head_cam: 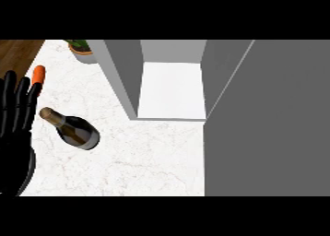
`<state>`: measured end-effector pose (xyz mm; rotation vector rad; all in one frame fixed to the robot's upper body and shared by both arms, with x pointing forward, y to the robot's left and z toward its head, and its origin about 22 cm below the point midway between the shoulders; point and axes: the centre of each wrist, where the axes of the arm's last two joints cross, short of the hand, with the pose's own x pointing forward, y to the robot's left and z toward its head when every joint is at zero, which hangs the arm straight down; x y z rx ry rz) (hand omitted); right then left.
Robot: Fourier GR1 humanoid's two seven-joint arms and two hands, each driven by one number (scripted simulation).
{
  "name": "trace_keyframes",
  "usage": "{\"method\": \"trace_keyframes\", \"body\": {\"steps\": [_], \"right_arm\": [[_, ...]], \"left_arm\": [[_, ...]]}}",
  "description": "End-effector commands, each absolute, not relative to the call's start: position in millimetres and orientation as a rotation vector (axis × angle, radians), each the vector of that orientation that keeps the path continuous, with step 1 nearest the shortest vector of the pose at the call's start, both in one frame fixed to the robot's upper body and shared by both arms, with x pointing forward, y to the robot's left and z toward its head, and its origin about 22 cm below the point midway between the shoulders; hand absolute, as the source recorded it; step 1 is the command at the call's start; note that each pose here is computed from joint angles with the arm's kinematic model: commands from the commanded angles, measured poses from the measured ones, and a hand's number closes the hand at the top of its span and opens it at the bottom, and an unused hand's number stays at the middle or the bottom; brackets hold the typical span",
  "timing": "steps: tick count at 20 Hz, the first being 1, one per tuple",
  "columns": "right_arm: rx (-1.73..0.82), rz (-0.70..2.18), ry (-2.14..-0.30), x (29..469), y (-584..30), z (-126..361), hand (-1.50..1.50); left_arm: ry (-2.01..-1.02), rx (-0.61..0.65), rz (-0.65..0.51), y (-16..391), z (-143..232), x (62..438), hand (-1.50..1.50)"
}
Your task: Pick up the wine, place it into the cabinet and close the cabinet
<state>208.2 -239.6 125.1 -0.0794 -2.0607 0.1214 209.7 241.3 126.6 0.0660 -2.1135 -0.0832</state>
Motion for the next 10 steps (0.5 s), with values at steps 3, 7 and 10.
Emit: {"method": "trace_keyframes", "body": {"steps": [3, 7, 10], "right_arm": [[-0.035, 0.136, -2.085, 202, -241, 131, -1.50], [0.212, 0.240, -1.978, 182, -221, 122, -1.50], [0.266, 0.260, -1.932, 163, -223, 127, -1.50]], "left_arm": [[-2.084, 0.376, 0.081, 227, 117, 217, -1.50], [-1.917, 0.400, 0.431, 218, 100, 231, -1.50], [-1.911, 0.401, 0.491, 186, 102, 245, -1.50]]}}
